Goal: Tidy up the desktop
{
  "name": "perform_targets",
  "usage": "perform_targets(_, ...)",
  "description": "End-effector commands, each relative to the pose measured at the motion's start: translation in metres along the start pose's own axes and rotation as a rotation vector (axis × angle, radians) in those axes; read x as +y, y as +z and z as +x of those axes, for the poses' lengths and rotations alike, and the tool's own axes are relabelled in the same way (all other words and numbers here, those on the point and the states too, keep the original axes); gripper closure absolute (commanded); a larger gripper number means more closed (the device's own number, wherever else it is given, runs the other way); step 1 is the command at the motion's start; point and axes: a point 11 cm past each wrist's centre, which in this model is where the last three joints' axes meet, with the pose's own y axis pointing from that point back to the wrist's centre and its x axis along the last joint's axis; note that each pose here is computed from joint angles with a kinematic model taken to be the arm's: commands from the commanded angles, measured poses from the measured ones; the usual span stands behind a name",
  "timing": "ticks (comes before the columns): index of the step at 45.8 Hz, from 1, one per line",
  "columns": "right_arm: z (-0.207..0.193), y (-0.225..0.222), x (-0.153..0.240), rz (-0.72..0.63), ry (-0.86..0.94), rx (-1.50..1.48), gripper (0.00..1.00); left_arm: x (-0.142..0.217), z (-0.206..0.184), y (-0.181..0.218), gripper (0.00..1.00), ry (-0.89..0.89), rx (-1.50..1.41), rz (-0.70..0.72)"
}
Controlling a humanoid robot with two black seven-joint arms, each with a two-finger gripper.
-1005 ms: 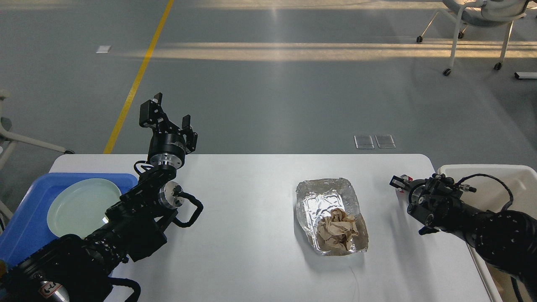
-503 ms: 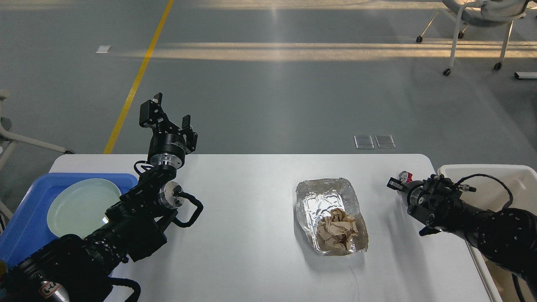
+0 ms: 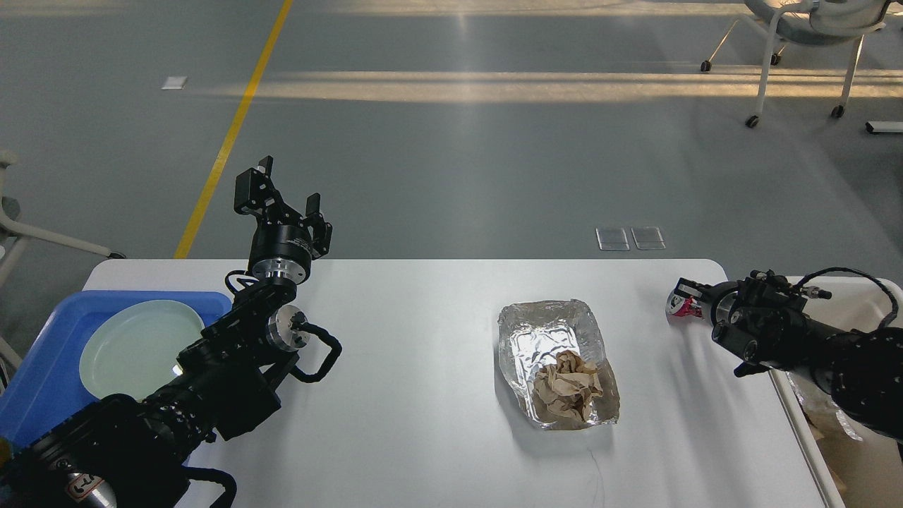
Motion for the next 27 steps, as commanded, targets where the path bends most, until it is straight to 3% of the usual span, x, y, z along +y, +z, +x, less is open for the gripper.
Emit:
perform_targets(1,0.006,0.0,0.0,-0.001,0.044,-0.003,0.41,0.0,0.0,0.0,0.01,-0.001,0.001,0.0)
perform_targets(11,0.011,-0.003,-0.001,0.001,0.085,-0.014,0.38,0.0,0.0,0.0,0.01,0.0,0.0,0.0)
perform_targets(27,-0.023,-0.013,-0.005,0.013,0.048,-0.003,0.38,0.0,0.0,0.0,0.01,0.0,0.0,0.0)
